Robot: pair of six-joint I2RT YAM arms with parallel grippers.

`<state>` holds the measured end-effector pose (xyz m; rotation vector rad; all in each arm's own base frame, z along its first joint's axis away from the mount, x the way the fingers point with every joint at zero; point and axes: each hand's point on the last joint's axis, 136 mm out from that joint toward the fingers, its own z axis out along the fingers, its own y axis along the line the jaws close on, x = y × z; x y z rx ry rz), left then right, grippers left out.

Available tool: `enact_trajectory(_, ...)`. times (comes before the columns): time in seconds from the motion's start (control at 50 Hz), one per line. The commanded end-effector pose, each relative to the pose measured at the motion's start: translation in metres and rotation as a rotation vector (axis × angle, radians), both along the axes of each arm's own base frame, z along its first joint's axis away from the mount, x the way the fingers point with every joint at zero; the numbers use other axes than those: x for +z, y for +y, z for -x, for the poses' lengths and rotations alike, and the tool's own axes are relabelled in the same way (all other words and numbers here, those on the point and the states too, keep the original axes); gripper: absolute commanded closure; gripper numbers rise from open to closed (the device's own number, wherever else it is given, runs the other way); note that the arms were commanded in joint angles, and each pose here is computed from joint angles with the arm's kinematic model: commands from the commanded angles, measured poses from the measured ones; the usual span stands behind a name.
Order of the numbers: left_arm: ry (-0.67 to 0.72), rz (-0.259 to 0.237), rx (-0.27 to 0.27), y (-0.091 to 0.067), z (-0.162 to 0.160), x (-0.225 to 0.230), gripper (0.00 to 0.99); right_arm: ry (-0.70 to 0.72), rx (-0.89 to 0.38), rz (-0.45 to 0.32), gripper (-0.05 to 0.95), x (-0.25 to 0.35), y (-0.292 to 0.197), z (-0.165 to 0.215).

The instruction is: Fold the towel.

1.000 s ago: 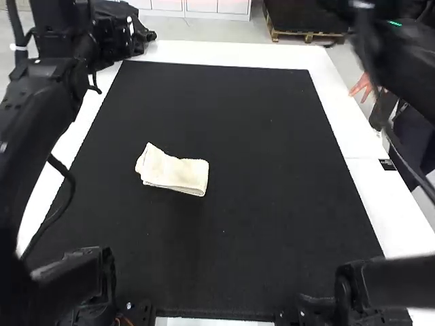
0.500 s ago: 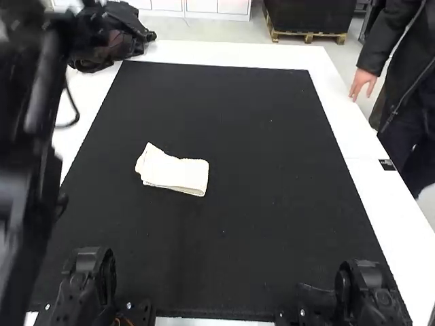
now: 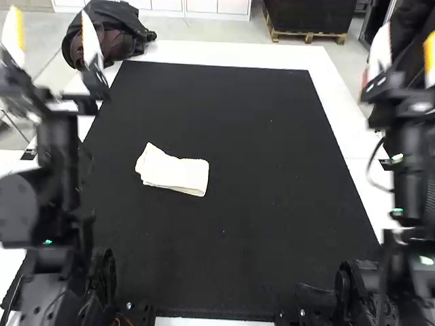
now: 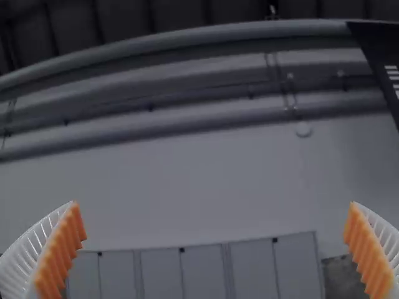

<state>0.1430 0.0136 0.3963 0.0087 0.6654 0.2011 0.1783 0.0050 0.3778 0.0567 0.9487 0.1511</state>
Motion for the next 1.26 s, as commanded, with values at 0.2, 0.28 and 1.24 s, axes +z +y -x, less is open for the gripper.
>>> enact_trajectory(0.2,0.409,-0.007,-0.019,0.000,-0.073,-0.105,0.028,0.264,-0.180,0.127,-0.02,-0.116,-0.016,-0.052)
enact_trajectory(0.28,0.521,0.016,-0.029,0.001,-0.085,-0.130,0.028,0.345,-0.164,0.082,-0.02,-0.136,-0.018,-0.058)
enact_trajectory(1.24,0.893,0.074,-0.016,0.007,-0.103,-0.220,0.028,0.684,-0.147,0.042,-0.02,-0.219,-0.021,-0.067)
